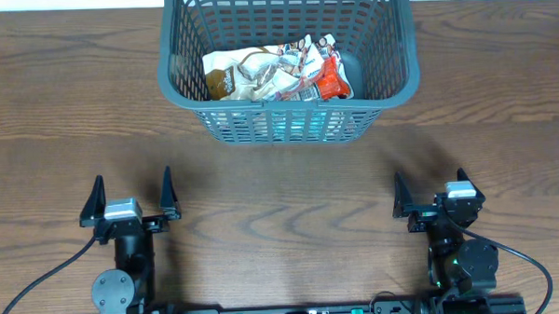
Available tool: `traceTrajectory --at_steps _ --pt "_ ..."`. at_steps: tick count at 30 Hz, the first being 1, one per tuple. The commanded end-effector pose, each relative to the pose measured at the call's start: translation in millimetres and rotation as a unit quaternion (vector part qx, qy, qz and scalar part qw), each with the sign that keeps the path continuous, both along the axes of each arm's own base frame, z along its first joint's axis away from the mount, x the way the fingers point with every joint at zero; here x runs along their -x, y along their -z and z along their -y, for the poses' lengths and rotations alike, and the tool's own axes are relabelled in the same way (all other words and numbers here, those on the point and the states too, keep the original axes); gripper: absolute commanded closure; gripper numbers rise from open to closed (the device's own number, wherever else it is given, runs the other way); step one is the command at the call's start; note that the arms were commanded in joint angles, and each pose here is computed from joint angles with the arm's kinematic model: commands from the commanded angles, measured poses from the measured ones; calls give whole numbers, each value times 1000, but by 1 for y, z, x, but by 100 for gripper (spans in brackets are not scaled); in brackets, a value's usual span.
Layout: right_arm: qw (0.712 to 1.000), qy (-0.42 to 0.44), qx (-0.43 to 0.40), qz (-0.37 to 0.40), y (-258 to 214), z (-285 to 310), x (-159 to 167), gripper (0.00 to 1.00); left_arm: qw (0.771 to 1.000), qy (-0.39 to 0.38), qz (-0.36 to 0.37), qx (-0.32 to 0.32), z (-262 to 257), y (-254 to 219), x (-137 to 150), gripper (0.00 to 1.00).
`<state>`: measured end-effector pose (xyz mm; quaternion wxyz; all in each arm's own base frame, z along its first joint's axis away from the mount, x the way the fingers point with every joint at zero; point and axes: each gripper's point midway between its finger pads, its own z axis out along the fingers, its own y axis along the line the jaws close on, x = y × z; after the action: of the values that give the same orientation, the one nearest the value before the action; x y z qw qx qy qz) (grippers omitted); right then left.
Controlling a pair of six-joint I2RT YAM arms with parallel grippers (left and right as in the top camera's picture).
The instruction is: Pack container
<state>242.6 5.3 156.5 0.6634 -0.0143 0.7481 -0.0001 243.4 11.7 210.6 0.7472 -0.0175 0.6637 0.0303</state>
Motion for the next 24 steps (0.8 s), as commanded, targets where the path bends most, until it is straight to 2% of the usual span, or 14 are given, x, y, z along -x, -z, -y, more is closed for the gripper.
traceTrajectory --at_steps 1,7,13,18,24 --pt "1000 3 1 0 2 1 0 1 1000 -8 -23 -15 -2 18 -2 1" --pt "1000 3 1 0 2 1 0 1 998 -11 -62 -6 -4 37 -3 1" --pt "1000 3 1 0 2 1 0 1 991 -9 -133 -1 -3 72 0 1" --pt "1000 3 1 0 2 1 0 1 990 -1 -138 -1 0 75 0 1" --pt "1000 3 1 0 2 1 0 1 989 0 -134 63 1 75 0 1"
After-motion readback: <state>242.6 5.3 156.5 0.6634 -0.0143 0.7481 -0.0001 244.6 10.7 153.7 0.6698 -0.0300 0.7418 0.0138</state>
